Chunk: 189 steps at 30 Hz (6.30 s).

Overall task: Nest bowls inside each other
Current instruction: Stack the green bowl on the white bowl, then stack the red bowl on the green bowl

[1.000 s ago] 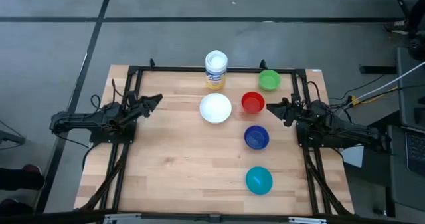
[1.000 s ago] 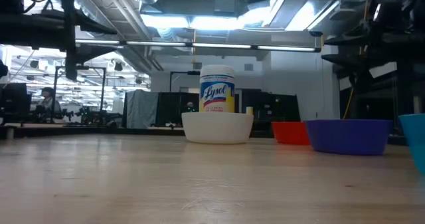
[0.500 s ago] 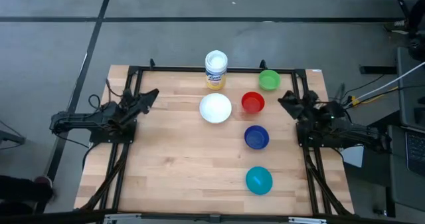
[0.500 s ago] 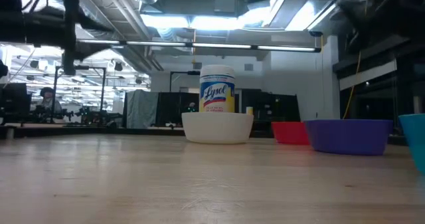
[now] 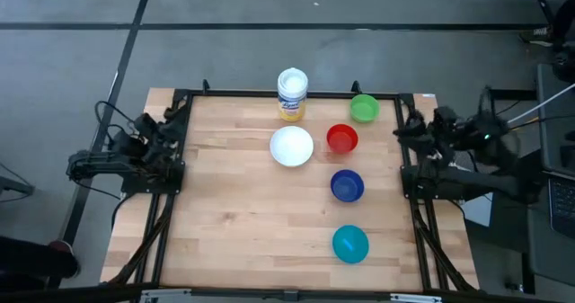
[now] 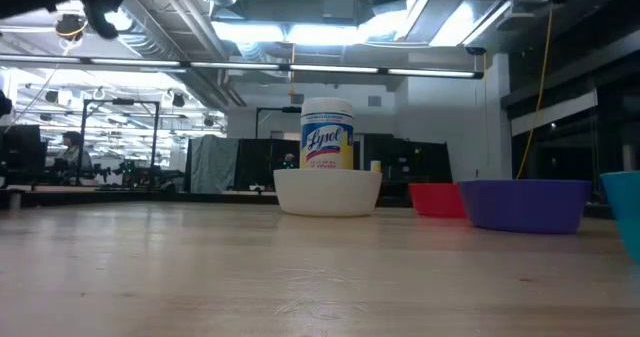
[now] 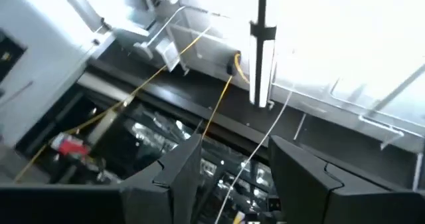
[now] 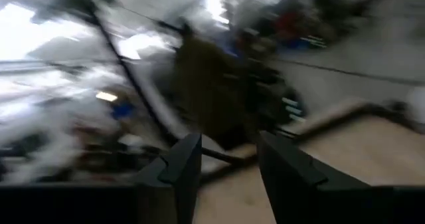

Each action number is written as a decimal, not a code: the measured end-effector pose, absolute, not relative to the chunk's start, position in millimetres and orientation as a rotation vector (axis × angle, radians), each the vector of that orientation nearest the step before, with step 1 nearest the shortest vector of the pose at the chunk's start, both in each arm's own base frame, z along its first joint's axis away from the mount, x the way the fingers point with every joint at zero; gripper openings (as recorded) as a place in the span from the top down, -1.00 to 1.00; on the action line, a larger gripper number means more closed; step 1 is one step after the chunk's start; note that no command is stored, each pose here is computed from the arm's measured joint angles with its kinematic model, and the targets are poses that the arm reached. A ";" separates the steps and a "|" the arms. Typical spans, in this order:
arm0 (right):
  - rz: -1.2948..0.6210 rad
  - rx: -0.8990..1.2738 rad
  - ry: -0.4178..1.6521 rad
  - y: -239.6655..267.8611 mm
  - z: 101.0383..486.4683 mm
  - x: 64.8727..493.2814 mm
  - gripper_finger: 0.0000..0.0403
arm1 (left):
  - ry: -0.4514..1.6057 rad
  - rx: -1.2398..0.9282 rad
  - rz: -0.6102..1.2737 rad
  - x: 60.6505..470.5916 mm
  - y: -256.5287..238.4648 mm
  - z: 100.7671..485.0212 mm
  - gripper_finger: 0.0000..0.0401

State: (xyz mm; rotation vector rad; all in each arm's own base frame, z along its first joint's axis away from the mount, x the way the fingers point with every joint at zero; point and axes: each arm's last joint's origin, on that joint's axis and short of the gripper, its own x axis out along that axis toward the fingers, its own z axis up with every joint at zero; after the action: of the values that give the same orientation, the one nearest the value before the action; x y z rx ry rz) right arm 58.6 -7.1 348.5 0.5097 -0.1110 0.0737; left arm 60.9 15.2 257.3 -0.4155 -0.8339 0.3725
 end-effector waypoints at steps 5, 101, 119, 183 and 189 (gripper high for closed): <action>-0.242 0.452 0.330 -16.6 374.3 69.7 0.29 | -0.796 -0.332 0.416 59.3 15.3 284.0 0.15; -0.577 0.520 1.487 -249.6 162.4 210.7 0.92 | -0.483 -0.002 0.294 164.6 2.8 483.3 0.15; -0.427 0.333 1.137 -153.2 323.0 217.6 0.99 | -0.401 0.024 0.340 166.7 3.9 476.9 0.15; -0.082 0.387 1.290 -73.7 205.1 454.4 0.57 | -0.377 0.037 0.314 141.3 4.2 478.4 0.15; -0.176 0.370 1.326 -75.9 203.9 450.7 0.31 | -0.380 0.035 0.291 141.4 3.6 478.5 0.15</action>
State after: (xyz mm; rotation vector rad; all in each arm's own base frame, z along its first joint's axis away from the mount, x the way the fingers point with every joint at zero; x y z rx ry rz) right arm 450.7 -75.9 203.9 0.3704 1.3259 -0.1762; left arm 141.4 3.6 478.5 0.0352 -0.3800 0.2913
